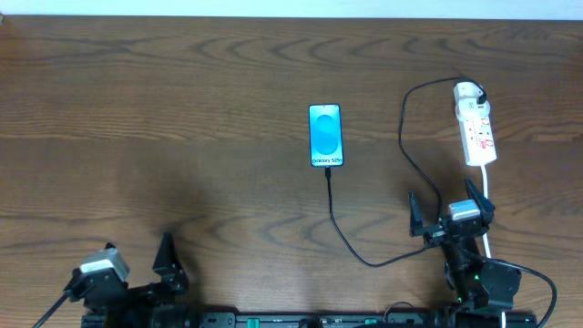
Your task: Plug charger to phone and switch on socket
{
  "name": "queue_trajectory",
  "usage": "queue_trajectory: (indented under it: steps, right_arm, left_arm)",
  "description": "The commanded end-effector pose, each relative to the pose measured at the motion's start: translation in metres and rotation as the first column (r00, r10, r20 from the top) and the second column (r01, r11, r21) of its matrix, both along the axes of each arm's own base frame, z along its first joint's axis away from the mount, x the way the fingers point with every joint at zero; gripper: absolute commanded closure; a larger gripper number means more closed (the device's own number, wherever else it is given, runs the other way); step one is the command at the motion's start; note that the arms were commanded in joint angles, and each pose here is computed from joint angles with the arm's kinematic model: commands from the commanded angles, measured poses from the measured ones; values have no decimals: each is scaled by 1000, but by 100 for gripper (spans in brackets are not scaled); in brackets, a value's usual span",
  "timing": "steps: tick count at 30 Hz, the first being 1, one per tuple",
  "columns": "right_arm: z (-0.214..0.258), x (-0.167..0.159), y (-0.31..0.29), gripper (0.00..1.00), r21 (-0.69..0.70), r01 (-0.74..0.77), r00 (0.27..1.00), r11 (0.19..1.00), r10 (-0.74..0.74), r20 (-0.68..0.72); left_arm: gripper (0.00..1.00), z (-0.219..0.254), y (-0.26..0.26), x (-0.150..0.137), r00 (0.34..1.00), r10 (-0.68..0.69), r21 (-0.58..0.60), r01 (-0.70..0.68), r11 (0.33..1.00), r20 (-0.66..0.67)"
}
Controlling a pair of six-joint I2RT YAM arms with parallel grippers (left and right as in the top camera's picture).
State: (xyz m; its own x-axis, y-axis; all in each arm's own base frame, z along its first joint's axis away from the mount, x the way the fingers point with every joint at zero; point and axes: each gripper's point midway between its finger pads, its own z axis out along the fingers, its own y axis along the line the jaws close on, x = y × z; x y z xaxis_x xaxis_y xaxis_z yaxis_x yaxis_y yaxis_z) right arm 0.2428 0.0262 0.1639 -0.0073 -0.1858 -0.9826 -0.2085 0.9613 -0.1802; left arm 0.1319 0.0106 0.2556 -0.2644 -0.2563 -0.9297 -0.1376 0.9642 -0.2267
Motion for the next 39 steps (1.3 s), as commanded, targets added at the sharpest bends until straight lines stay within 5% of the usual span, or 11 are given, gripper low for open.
queue_trajectory:
  steps: [1,10,32,39]
  right_arm:
    - [-1,-1,2,1,-10,-10,1000,1000,10,1]
    - [-1,-1,2,1,-10,-10,1000,1000,10,1]
    - [-1,-1,2,1,-10,-10,1000,1000,10,1]
    - [-1,-1,2,1,-10,-10,1000,1000,10,1]
  left_arm:
    - [5,-9,2,9,1000,9,8,-9,1000,2]
    - [5,-26,4,32,1000,-15,102,15,995,3]
    - [5,-130,2,98,999,-38,94,38,995,-3]
    - [5,-109,-6,107,989,-103,144,87,986,107]
